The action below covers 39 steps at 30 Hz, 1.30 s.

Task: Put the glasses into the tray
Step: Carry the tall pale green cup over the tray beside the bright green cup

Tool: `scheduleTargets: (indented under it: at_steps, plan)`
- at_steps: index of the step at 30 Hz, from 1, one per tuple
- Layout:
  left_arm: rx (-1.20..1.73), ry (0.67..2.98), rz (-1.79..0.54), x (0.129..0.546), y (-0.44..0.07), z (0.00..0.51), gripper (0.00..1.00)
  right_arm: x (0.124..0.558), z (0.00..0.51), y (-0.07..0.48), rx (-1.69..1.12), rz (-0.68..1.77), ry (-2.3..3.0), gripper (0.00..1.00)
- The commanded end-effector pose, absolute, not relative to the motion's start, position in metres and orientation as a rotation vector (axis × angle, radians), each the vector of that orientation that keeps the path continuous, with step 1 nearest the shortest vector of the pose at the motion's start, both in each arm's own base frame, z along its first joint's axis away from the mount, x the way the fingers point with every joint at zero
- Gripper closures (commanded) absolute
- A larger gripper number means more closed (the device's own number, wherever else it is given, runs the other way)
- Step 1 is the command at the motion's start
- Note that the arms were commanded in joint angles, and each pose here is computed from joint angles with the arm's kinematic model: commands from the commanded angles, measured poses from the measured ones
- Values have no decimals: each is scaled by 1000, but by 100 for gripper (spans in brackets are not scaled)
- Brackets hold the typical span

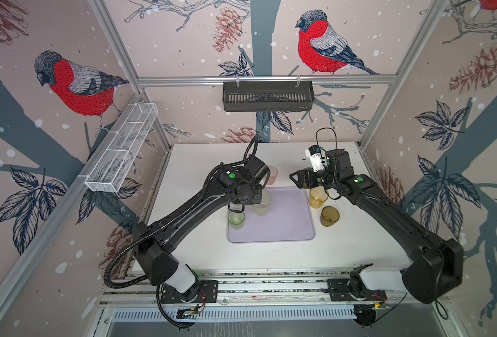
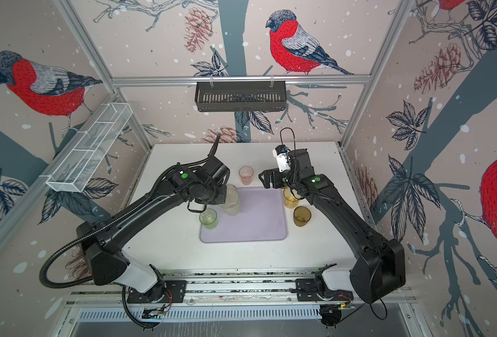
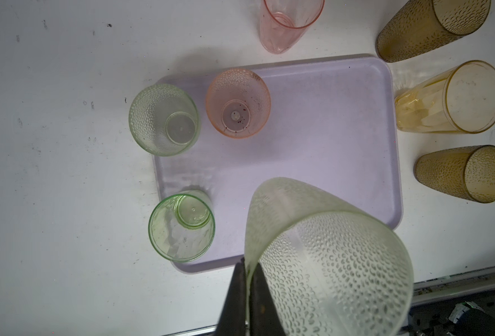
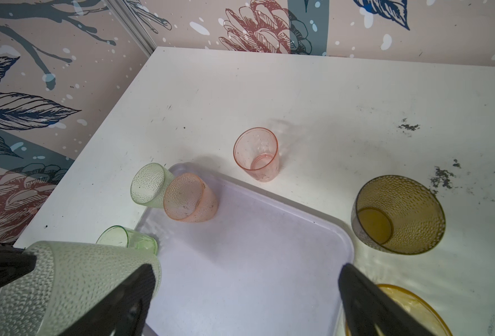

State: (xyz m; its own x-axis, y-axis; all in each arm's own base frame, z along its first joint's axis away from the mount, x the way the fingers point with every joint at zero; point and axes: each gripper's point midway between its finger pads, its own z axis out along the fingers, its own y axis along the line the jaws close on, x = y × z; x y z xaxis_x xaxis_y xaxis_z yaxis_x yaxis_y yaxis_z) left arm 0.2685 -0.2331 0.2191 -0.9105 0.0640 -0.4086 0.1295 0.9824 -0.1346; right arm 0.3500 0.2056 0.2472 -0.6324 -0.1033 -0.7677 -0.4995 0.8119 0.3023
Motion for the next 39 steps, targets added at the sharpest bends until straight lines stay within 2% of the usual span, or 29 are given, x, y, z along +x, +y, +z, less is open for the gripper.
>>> scheduleTargets:
  at_steps: [1, 39]
  plan:
    - [112, 2682, -258, 271, -239, 219, 100, 352, 255, 206, -437, 655, 2171, 0]
    - [48, 2711, -163, 264, -226, 155, 100, 354, 251, 204, -428, 655, 2186, 0]
